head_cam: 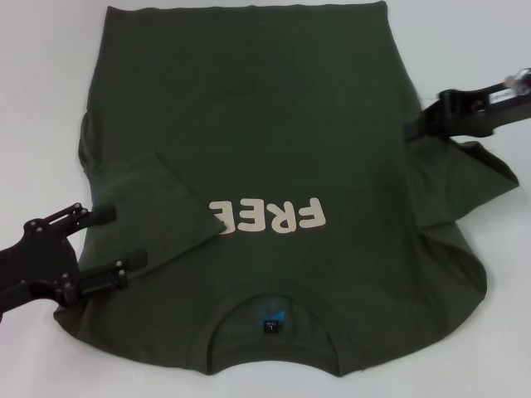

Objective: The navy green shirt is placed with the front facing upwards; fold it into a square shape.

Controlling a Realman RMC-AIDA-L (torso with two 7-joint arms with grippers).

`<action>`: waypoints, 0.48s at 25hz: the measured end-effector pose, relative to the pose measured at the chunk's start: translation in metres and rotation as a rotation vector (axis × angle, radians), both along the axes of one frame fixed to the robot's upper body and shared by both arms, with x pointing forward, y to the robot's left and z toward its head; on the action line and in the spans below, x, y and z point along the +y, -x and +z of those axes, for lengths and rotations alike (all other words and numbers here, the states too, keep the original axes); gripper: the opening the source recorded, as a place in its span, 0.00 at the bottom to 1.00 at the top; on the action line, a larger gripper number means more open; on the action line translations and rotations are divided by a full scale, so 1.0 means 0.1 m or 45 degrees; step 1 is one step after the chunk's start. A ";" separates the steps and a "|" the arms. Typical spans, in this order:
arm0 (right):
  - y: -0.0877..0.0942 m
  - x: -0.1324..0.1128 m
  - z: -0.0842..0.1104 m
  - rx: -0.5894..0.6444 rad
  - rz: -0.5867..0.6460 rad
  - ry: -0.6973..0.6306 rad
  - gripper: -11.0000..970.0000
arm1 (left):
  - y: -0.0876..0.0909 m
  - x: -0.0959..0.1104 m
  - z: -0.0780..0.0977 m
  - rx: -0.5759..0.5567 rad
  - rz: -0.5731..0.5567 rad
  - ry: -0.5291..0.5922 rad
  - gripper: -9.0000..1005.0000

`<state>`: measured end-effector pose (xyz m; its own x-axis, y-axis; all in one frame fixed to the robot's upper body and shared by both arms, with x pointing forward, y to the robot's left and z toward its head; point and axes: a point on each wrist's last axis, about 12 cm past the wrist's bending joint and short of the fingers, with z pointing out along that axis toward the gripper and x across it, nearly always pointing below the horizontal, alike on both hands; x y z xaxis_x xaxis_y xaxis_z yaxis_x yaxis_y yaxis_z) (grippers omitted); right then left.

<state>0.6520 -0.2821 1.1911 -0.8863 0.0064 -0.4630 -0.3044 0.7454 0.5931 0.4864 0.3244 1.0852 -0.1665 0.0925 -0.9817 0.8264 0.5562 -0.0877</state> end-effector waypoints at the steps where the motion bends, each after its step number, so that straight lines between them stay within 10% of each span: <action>1: -0.02 0.05 0.00 -0.004 0.009 0.008 0.02 | 0.00 0.00 0.00 0.000 0.000 0.000 0.83; 12: -0.14 0.58 -0.11 -0.064 0.071 0.063 0.03 | -0.01 -0.01 0.00 0.001 0.001 0.003 0.83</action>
<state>0.6657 -0.2238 1.1800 -0.8602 -0.0664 -0.5056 -0.3750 0.7542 0.5390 0.4878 0.3229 1.0849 -0.1674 0.0898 -0.9818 0.8260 0.5564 -0.0899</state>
